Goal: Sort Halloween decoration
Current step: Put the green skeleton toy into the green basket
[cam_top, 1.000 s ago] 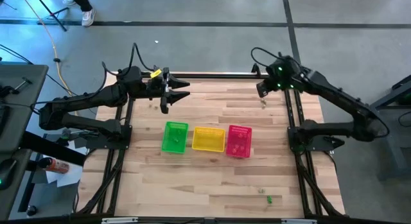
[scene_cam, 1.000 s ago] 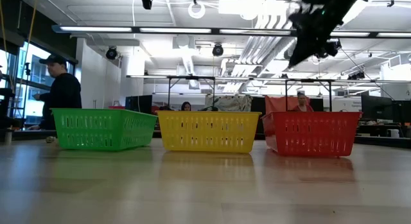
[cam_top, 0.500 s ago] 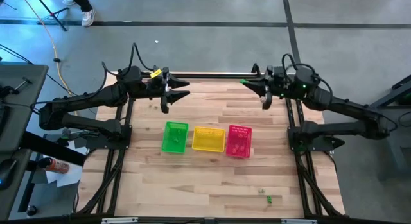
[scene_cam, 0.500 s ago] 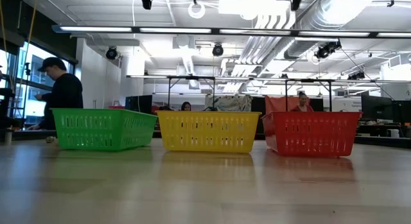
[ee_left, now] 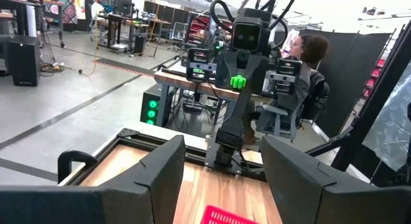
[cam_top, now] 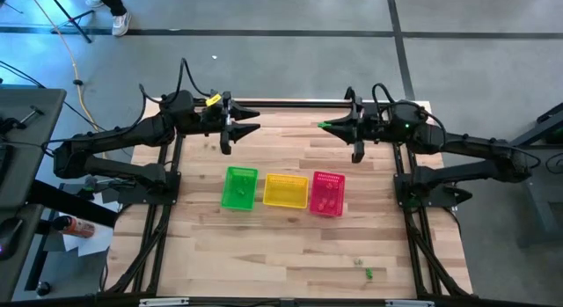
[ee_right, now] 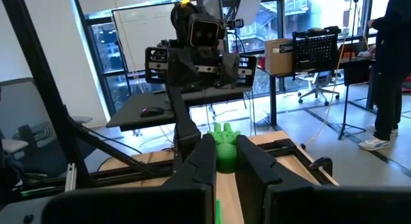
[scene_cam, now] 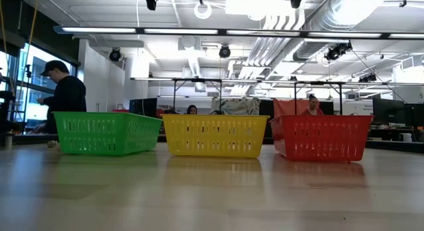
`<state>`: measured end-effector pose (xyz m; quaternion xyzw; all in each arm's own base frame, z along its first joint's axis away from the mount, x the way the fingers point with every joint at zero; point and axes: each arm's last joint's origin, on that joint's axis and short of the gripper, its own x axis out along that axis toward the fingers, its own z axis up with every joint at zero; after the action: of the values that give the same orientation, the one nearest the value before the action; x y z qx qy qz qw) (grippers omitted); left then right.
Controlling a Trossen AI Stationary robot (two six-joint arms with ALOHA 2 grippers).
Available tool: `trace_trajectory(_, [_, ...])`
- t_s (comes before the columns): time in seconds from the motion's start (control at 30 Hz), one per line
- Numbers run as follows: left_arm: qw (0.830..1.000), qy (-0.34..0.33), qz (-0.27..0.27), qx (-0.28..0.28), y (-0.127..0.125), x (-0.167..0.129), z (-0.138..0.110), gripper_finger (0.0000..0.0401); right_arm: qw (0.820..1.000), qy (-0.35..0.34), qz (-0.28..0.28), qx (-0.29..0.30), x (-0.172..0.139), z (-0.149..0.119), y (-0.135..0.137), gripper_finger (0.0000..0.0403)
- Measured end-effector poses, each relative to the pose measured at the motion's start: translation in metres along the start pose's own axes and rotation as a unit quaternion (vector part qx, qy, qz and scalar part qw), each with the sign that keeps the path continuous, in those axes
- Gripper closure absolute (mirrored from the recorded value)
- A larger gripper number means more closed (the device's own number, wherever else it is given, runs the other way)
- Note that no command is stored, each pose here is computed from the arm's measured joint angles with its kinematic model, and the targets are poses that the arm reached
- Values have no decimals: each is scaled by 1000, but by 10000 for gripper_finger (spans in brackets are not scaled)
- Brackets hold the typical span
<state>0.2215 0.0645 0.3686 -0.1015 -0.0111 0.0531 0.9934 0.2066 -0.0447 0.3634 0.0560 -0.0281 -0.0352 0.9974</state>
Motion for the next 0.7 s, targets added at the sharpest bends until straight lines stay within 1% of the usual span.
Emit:
trace_trajectory(0.1, [1000,0,1,1,0,0,0,206,1000,3,0,1,0,-1,0,382])
trace_trajectory(0.17, [1000,0,2,5,0,0,0,206,1000,17,-2,3,2,-4,-1,382])
trace_trajectory(0.3, [1000,-4,3,13,0,0,1,206,998,56,-2,9,17,-19,-3,382])
trace_trajectory(0.4, [1000,-16,1,16,0,0,3,206,995,94,9,16,41,-41,-2,382])
trace_trajectory(0.5, [999,-31,-2,19,-1,0,6,206,992,123,30,12,69,-69,2,382])
trace_trajectory(0.6, [999,-48,-6,22,-2,-1,9,206,990,137,44,2,94,-96,5,382])
trace_trajectory(0.7, [998,-51,-6,23,-2,-1,10,206,989,139,45,2,113,-121,6,382])
